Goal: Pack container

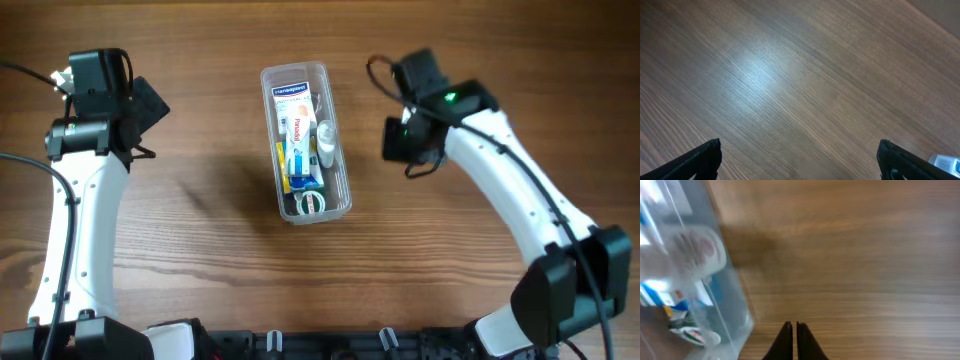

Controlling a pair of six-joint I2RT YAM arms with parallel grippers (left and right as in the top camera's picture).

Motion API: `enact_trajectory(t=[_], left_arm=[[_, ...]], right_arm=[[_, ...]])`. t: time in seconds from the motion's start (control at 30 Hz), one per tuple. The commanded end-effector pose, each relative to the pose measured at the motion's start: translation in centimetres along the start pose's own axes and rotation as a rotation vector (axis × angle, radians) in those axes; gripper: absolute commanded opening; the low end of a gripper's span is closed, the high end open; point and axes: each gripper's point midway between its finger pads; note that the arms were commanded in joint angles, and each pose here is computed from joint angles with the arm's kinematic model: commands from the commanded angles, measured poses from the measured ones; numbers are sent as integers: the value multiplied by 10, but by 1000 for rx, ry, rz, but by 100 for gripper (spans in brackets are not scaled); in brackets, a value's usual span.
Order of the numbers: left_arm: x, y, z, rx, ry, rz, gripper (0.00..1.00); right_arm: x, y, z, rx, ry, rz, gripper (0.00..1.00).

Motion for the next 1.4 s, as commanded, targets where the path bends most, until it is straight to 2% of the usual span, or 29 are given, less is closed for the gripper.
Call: enact_trajectory(t=[0.0,0.3,0.47,0.63,0.9,1.17,1.37], left_arm=[[5,1,-8,12,-24,1,100],[5,1,-8,12,-24,1,100],[5,1,-8,12,-24,1,100],[5,1,-8,12,-24,1,100],[5,1,-8,12,-24,1,100],[5,1,-8,12,-24,1,100],[5,1,-8,12,-24,1,100]], right_arm=[[-31,21,33,0,126,-170,4],[-37,35,44,92,141,-216,4],[-38,58,54,153,134,-231,4],[-42,62,60,107,101,-137,4],[-42,72,66,138,101,-145,4],[-36,97,70,146,134,-285,4],[-35,101,69,153,132,-306,4]])
Point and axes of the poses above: each gripper's point midway between its finger pads, its own x axis back along the fingers, its own y axis along the line the jaws close on, z = x × y, and after that the axes turned 2 degrees about x, right-handed
